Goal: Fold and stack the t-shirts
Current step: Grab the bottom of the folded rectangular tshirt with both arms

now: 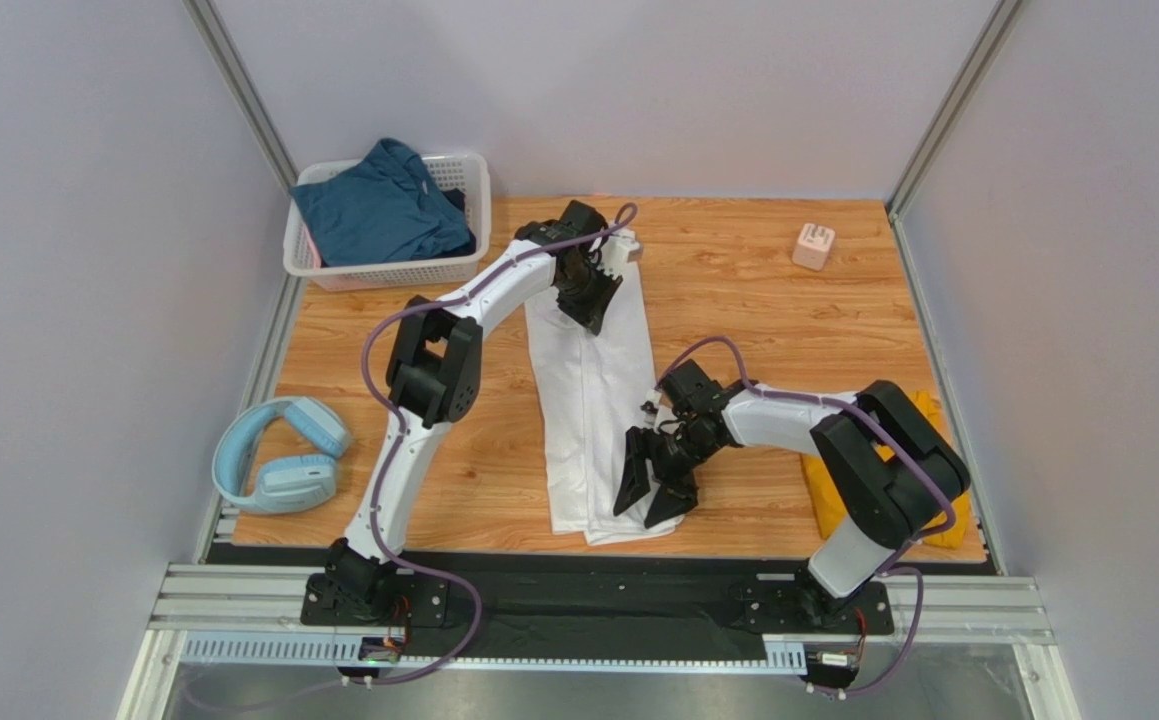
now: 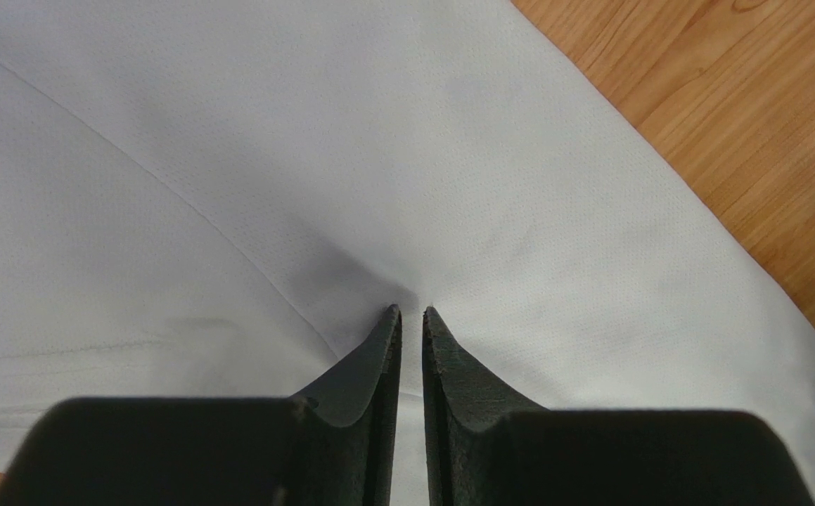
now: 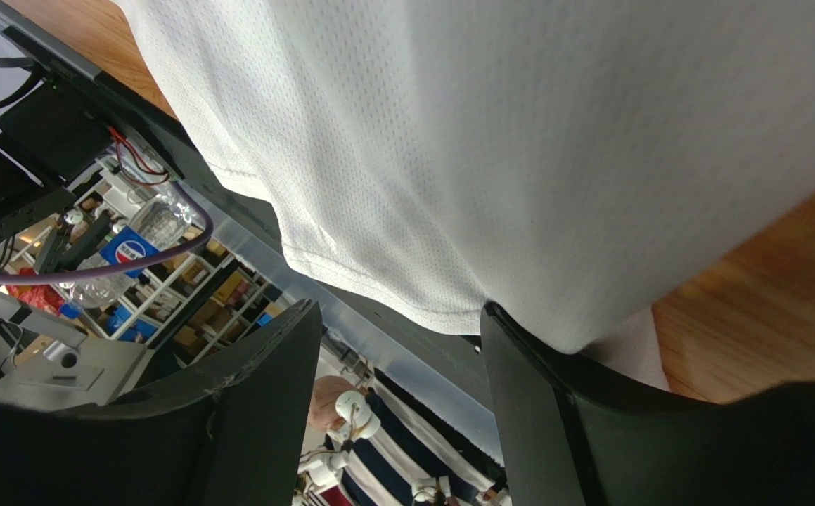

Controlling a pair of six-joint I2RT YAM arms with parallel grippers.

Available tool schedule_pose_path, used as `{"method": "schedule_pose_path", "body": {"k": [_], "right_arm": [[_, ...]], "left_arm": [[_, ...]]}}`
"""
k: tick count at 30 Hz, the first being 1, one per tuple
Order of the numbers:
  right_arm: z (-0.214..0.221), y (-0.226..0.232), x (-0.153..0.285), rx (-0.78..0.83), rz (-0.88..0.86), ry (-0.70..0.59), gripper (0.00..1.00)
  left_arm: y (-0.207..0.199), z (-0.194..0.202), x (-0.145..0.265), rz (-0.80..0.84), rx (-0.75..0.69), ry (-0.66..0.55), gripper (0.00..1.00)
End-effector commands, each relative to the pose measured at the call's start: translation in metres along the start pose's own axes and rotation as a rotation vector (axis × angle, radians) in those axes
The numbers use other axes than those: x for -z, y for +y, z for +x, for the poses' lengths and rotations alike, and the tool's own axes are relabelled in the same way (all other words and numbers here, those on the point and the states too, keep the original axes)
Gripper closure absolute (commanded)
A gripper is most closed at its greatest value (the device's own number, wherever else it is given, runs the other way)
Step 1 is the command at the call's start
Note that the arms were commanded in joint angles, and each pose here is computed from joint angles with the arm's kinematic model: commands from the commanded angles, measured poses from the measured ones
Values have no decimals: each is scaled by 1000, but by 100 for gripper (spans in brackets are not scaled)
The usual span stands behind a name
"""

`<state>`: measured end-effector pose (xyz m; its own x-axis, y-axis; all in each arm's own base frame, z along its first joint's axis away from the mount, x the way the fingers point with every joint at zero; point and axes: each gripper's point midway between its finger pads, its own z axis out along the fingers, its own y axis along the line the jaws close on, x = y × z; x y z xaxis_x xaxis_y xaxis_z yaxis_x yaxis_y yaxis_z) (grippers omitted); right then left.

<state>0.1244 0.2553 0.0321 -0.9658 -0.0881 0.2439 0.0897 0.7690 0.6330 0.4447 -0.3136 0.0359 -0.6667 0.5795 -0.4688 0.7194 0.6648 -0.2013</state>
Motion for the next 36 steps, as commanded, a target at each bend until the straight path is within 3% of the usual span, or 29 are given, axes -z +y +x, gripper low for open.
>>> {"method": "schedule_pose_path", "body": {"k": [1,7,13,23,31,36], "right_arm": [[7,2,2,12,-16,24,37],[2,47,45,138,-30,-38,37],[-23,95,70,230,-74,-105,36],[-57,66,2,120,-109,9,38],[-60,65,-5,108,-124,24,38],[-56,60,-7,97,-121,29,38]], "left_arm": [[2,-15,21,-22,-38,-36,81],[1,-30,62,-72,-59,-88,81],[51,-24,64,-281,-39,-63,81],[110,-1,49,-393,102,3,80],[124,30,18,-408,88,139,79],[125,31,2,-383,88,148,77]]}}
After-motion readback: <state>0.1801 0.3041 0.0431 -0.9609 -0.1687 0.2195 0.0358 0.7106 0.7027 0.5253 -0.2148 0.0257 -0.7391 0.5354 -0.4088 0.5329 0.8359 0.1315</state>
